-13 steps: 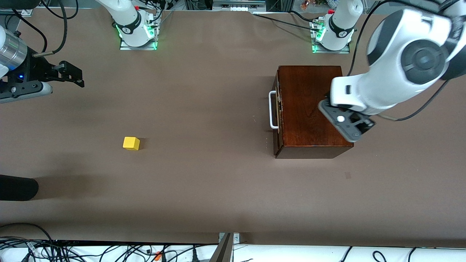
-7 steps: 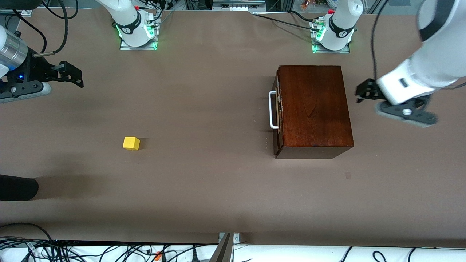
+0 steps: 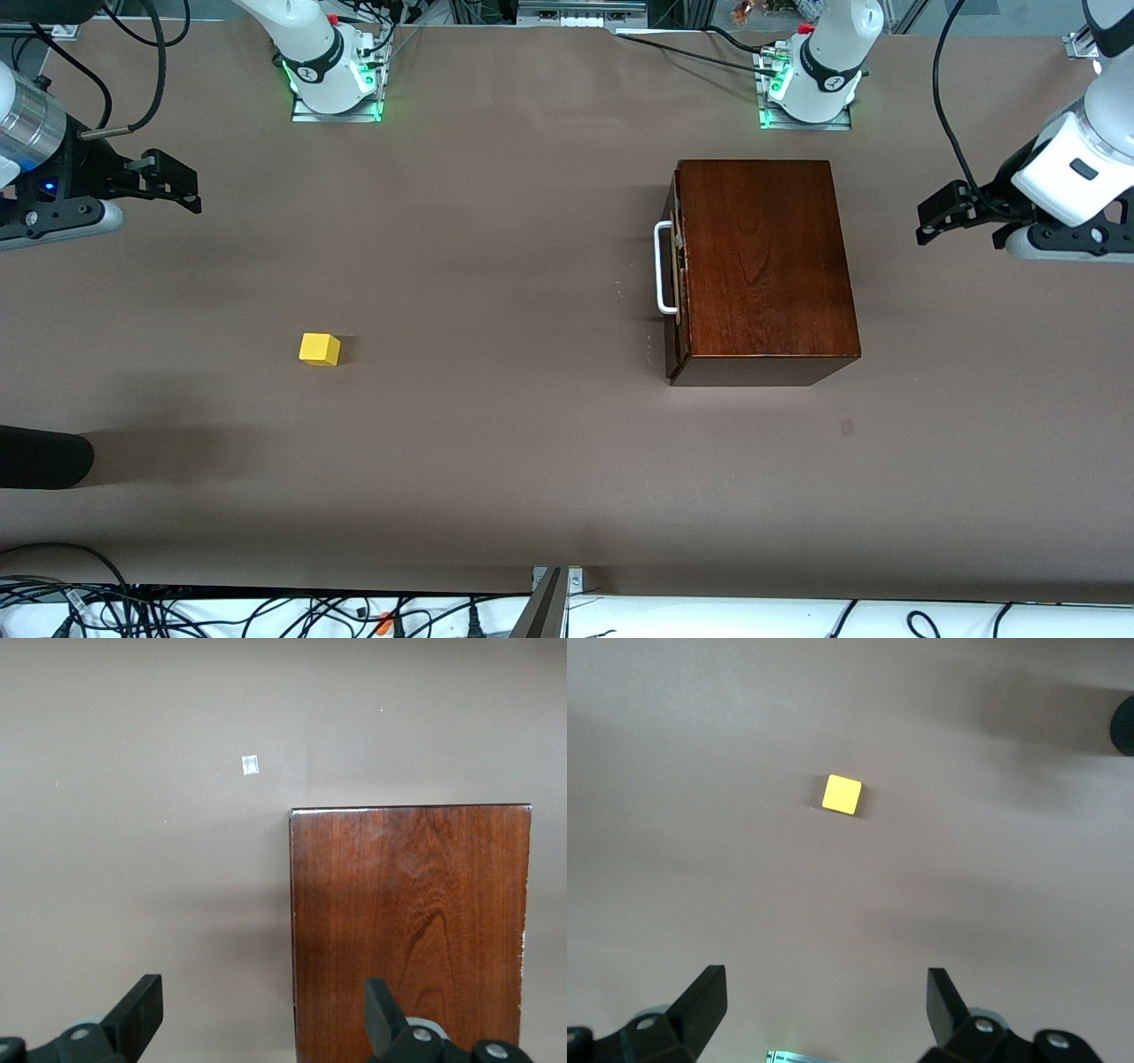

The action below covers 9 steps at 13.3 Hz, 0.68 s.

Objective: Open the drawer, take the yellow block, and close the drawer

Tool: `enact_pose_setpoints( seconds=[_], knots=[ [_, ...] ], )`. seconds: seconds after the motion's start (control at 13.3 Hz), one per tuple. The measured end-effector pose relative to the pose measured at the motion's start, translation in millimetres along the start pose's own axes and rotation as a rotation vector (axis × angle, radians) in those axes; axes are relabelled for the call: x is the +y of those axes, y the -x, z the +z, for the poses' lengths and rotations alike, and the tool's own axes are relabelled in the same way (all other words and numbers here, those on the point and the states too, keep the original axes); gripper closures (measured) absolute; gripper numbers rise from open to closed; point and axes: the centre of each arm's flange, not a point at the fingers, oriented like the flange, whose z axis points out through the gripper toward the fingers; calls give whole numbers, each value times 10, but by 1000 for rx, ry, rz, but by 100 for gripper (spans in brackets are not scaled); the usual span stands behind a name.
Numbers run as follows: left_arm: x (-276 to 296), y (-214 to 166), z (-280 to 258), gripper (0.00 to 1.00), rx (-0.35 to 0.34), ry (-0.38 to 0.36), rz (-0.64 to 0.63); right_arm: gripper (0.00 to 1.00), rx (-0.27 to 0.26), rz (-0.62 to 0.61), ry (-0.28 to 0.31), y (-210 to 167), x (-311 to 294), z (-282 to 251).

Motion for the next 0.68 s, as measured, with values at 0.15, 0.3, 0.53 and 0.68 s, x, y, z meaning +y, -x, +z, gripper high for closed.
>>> enact_pose_setpoints(
  seconds=[0.15,0.3,0.53,0.68],
  knots=[
    [92,17,10,0,0,-21,5,0,0,0,0,0,1,0],
    [134,23,23,0,-1,-30,12,0,0,0,1,0,1,0],
    [133,13,62,0,-9,-30,12,0,0,0,1,0,1,0],
    [134,5,82,0,-12,-30,12,0,0,0,1,0,1,0]
  ],
)
